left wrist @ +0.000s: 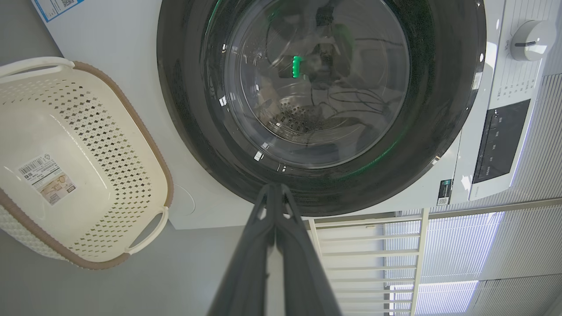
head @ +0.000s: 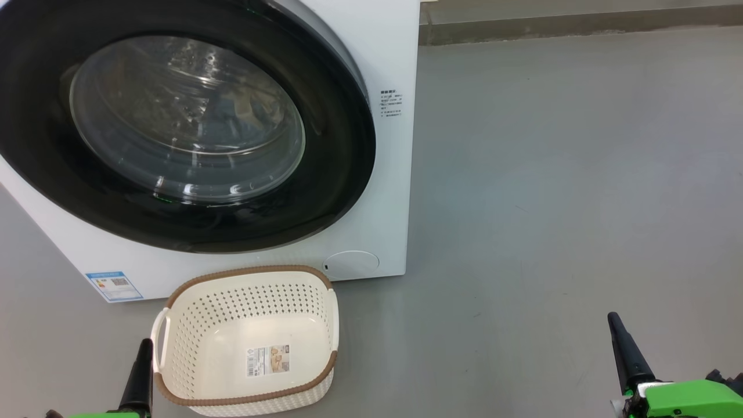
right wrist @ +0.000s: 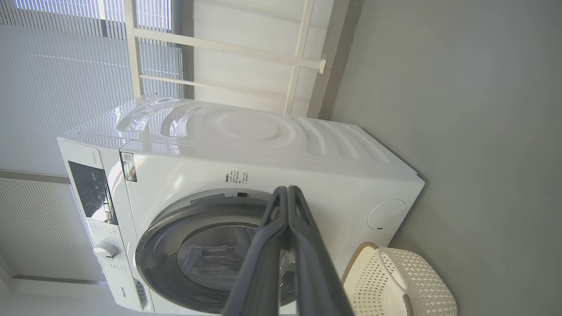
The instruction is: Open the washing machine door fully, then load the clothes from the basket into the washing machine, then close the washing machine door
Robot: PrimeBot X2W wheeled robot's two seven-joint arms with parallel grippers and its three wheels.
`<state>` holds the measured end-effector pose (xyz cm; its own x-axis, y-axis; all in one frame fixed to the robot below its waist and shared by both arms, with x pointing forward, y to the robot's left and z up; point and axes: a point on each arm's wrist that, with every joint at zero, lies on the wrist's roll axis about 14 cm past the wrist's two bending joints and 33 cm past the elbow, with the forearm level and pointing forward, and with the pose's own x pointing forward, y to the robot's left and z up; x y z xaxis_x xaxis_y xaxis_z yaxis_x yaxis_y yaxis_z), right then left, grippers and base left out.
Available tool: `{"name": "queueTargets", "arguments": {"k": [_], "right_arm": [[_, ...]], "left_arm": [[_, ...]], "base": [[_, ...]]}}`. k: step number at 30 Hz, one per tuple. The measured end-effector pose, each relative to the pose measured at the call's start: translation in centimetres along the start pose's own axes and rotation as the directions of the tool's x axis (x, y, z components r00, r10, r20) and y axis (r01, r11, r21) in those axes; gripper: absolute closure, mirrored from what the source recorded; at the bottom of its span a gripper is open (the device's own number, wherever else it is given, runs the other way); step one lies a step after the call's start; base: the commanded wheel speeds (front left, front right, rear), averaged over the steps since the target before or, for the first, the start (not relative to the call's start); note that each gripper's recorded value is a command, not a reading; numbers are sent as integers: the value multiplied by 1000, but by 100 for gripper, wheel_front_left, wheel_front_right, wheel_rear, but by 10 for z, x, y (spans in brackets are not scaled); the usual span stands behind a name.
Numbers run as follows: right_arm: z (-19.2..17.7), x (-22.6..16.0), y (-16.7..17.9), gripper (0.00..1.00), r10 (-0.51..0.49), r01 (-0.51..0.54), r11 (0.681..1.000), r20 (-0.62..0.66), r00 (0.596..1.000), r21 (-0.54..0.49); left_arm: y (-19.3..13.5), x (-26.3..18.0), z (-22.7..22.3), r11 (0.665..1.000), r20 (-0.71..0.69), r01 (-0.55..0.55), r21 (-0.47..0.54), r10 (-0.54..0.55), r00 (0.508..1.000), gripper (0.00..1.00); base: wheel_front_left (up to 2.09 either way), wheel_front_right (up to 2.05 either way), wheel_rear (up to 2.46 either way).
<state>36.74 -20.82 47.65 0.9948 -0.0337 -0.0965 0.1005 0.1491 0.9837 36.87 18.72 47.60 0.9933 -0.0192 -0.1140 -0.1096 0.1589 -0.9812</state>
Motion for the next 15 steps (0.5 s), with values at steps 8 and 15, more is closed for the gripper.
{"name": "queueTargets", "arguments": {"k": [8, 15], "right_arm": [[1, 5, 5, 100, 16, -17, 996, 2, 1000, 90], [2, 8, 9, 100, 30, -30, 988, 4, 1000, 149]], "left_arm": [[-5, 5, -1, 995, -7, 22, -102, -23, 1000, 100], [-8, 7, 1, 986, -2, 36, -166, -37, 999, 100]], "base": [[0, 0, 0], [0, 0, 0]]}}
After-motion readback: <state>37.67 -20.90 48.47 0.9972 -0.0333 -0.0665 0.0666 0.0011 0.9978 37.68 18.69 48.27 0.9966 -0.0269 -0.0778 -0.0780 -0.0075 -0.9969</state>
